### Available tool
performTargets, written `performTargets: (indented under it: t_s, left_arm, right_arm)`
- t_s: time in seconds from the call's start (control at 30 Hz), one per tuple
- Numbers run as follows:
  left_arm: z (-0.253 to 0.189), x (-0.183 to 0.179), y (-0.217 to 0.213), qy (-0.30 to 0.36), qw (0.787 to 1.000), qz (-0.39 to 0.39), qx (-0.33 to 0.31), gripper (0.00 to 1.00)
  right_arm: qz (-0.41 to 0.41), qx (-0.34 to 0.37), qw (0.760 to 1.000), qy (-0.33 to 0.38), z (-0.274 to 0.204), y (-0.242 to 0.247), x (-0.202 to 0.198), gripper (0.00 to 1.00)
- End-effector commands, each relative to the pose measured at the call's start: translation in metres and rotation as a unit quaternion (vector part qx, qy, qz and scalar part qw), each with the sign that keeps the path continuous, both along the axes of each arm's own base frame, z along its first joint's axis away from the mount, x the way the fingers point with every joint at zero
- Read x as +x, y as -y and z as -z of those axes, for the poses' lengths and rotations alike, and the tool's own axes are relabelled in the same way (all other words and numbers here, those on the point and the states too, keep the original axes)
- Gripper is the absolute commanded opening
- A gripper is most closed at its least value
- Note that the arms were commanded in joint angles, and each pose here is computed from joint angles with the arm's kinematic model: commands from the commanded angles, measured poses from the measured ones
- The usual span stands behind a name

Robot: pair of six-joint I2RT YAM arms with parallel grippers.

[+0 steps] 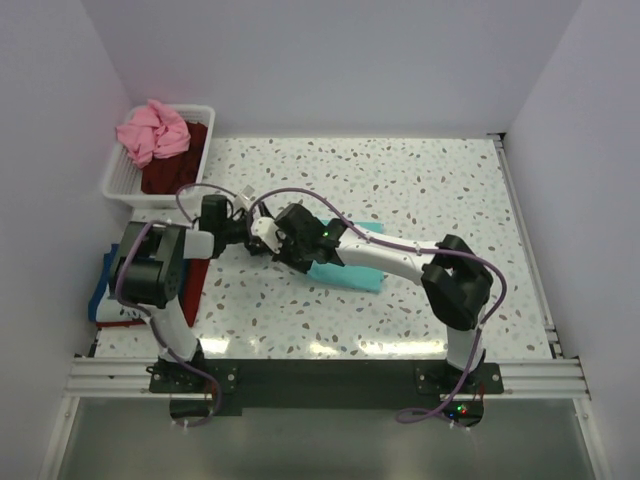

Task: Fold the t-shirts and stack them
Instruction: Neatly place the folded tshirt to the corner

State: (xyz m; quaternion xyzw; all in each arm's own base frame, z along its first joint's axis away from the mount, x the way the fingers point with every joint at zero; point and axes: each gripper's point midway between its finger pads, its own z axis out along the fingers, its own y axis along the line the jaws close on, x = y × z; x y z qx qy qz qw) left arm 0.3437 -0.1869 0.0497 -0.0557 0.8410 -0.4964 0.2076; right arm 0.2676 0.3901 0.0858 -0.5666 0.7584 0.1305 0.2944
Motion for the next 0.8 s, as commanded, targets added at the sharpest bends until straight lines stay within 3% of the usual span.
performTargets:
  t_s: [0.0,0.33,0.43,0.53,0.6,0.67,0.7,0.73,0.77]
  left_arm:
    - [0.002,-0.002,0.021,-0.016,0.999,-0.001,-0.028,1.0]
    - [0.029,-0.013,0.052,-0.098,0.995,-0.002,-0.032,1.0]
    - [0.028,-0.011,0.055,-0.101,0.994,0.011,-0.036,0.87]
    - [0.035,-0.02,0.048,-0.107,0.993,0.042,0.003,0.59]
    - [0.035,-0.022,0.038,-0.092,0.992,0.072,0.051,0.21]
    - [0.038,-0.031,0.028,-0.102,0.988,0.089,0.076,0.06]
    - [0.043,-0.041,0.016,-0.114,0.983,0.103,0.095,0.0]
    - [0.041,-0.039,0.01,-0.111,0.983,0.106,0.104,0.0]
    - [0.036,-0.039,0.005,-0.103,0.982,0.11,0.112,0.0]
  right_arm:
    - [-0.015,0.017,1.0,0.002,-0.012,-0.005,-0.003,0.0]
    - [-0.015,0.028,0.999,-0.012,-0.018,-0.01,-0.007,0.0]
    - [-0.016,0.034,0.999,-0.029,-0.015,-0.012,-0.013,0.0]
    - [-0.021,0.039,0.998,-0.054,-0.014,-0.013,-0.022,0.0]
    - [-0.018,0.05,0.997,-0.062,-0.023,-0.014,-0.025,0.0]
    - [-0.018,0.061,0.996,-0.067,-0.032,-0.013,-0.028,0.06]
    - [-0.015,0.067,0.995,-0.075,-0.035,-0.011,-0.029,0.15]
    - [-0.011,0.073,0.994,-0.082,-0.039,-0.007,-0.028,0.3]
    - [-0.004,0.085,0.993,-0.087,-0.05,-0.005,-0.028,0.39]
